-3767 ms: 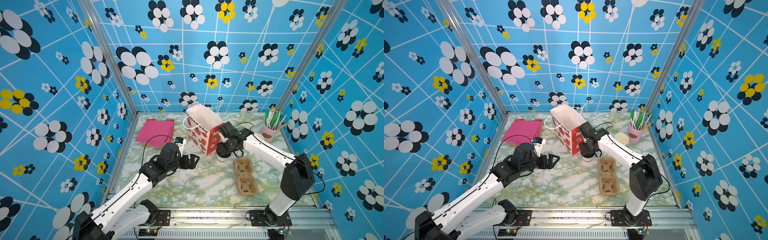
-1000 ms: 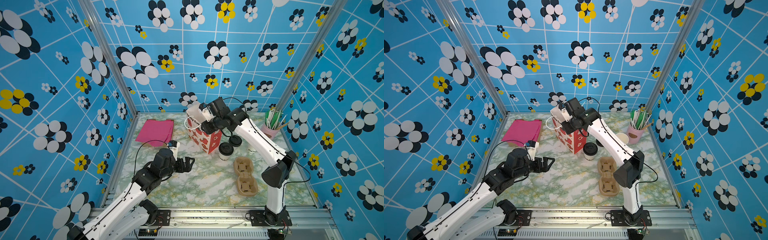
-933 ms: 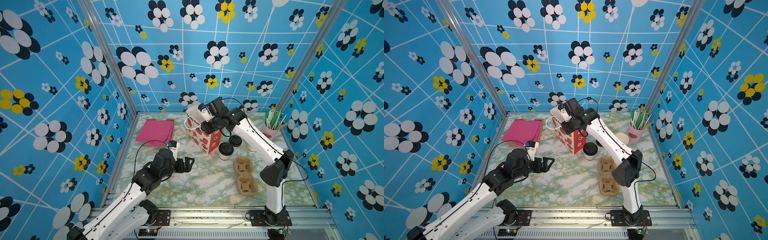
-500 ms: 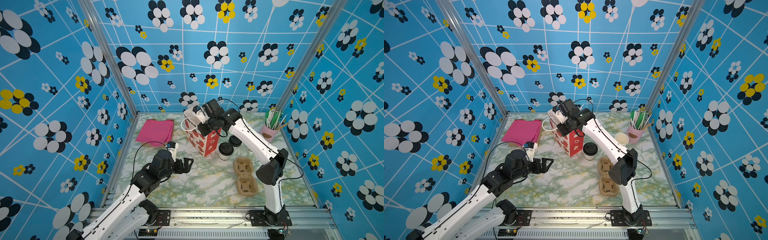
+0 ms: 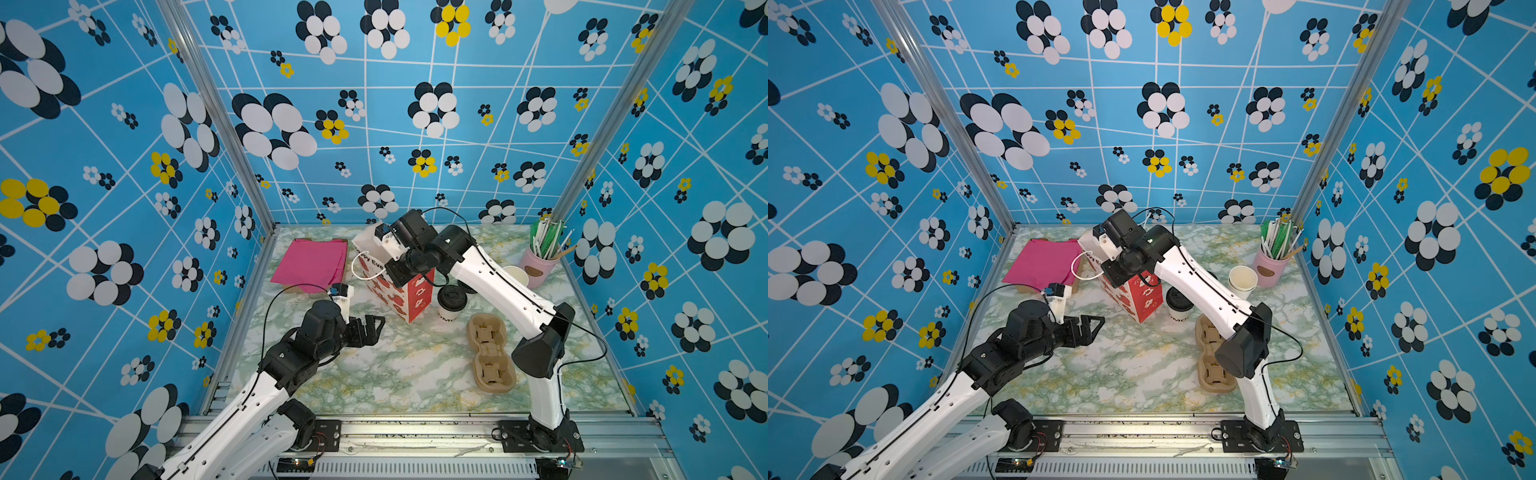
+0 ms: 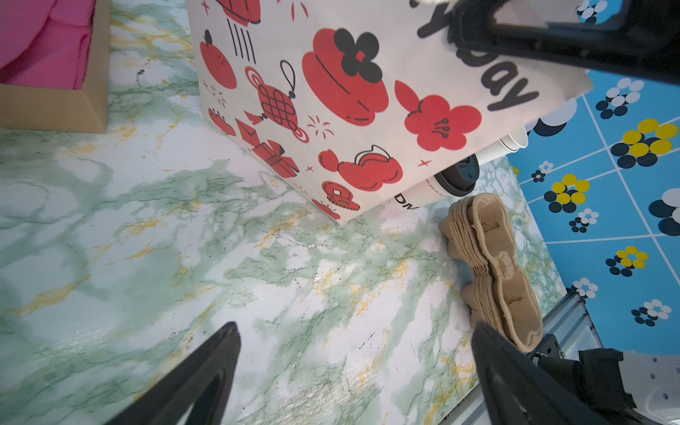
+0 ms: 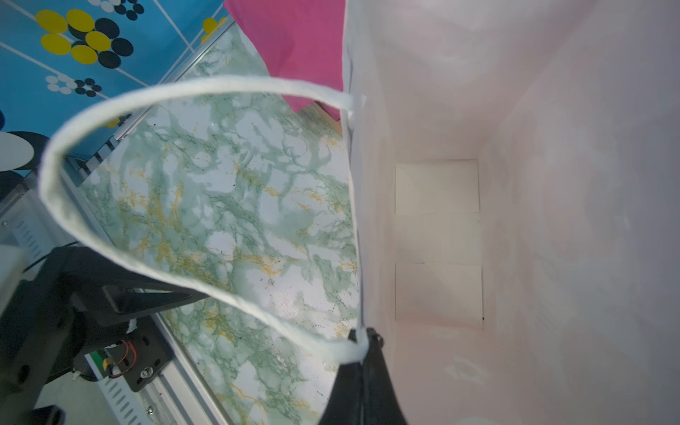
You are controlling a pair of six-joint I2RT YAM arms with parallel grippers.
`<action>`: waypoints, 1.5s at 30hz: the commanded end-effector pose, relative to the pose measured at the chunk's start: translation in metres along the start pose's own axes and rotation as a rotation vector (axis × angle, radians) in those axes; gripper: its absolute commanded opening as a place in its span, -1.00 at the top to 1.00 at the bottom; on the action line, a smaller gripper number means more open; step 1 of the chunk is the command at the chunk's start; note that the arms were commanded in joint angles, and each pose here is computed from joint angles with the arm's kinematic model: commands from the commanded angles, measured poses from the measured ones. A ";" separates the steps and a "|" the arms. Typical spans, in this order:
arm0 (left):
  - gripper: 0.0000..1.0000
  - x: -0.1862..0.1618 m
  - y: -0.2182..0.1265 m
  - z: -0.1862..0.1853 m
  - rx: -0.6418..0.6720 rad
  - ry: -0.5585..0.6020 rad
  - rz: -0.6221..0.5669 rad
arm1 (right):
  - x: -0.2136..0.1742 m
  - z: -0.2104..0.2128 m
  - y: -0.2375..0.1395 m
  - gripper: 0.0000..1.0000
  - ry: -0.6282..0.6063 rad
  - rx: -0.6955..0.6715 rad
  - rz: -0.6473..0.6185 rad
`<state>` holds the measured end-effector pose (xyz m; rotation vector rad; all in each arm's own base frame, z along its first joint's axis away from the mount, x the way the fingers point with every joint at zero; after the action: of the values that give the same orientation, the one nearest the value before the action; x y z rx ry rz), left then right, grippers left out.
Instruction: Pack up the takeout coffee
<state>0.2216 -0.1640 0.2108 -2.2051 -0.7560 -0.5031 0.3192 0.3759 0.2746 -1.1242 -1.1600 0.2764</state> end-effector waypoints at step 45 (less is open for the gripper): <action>-0.98 0.090 -0.095 -0.051 -0.006 0.154 -0.291 | -0.033 0.089 -0.116 -0.33 0.021 0.133 -0.233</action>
<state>0.2209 -0.1115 0.3383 -2.0246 -1.0569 -0.7852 0.1954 0.3558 0.3213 -0.9291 -1.1519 0.2224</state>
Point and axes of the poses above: each gripper's point midway between its finger pads, its own y axis out along the fingers, its own z axis along the line the jaws close on, x = y × z, the point moved 1 cm from there along -y, back along the fingers, and after that the axes turned 12 degrees about -y, right-handed, at the moved point
